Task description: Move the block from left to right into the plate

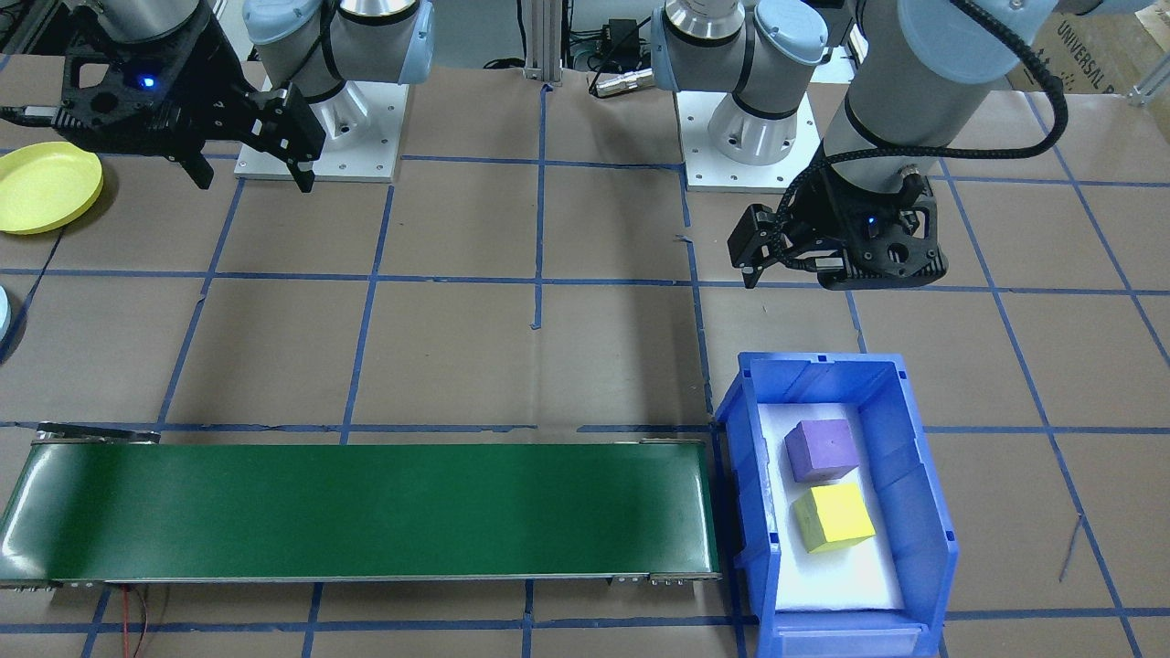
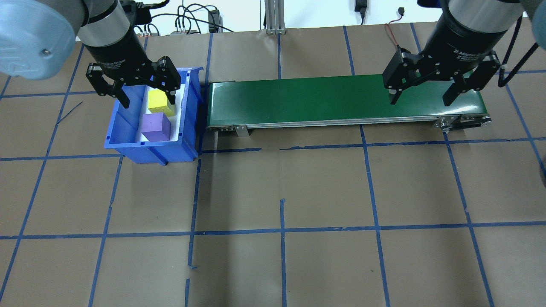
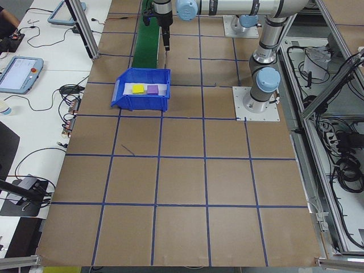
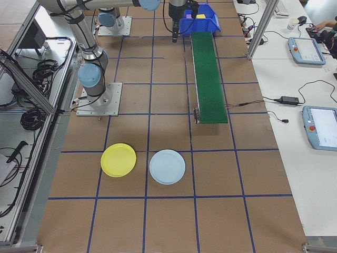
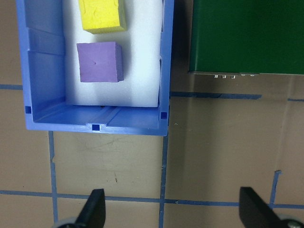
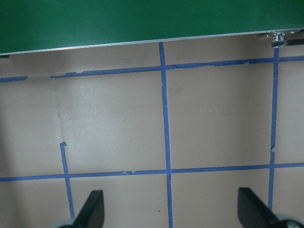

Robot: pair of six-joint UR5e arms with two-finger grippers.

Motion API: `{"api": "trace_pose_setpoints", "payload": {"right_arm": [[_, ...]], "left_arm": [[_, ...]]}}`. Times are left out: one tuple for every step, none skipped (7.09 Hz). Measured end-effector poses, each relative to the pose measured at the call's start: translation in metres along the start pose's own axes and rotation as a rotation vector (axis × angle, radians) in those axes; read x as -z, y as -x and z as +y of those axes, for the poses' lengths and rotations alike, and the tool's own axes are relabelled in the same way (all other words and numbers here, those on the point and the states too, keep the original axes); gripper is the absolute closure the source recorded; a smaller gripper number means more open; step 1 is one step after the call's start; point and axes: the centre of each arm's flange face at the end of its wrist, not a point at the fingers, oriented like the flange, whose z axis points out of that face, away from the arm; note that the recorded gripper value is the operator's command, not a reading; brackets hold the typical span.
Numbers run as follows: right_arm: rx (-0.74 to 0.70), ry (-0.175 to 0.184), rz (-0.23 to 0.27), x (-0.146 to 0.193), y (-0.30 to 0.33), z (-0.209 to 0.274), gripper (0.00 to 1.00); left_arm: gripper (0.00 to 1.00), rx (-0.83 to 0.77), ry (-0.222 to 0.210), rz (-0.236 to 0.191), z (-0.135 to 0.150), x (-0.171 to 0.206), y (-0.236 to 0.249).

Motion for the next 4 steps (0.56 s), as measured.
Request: {"api": "trace_pose_setpoints", "payload": {"right_arm": [[0.0, -0.002, 0.0, 0.0, 0.0, 0.0, 0.0], [0.0, -0.004, 0.001, 0.0, 0.0, 0.0, 0.0], [0.001, -0.005, 0.001, 0.0, 0.0, -0.001, 0.0], [0.001, -0.006, 0.002, 0.0, 0.0, -0.001, 0.0]], "left_arm": [[0.0, 0.002, 0.0, 0.0, 0.0, 0.0, 0.0], [0.0, 0.002, -0.012, 0.0, -0.002, 0.001, 0.001], [0.0, 0.005, -0.032, 0.001, -0.007, 0.002, 0.005], [0.0, 0.02, -0.047, 0.004, -0.019, -0.004, 0.014]]}}
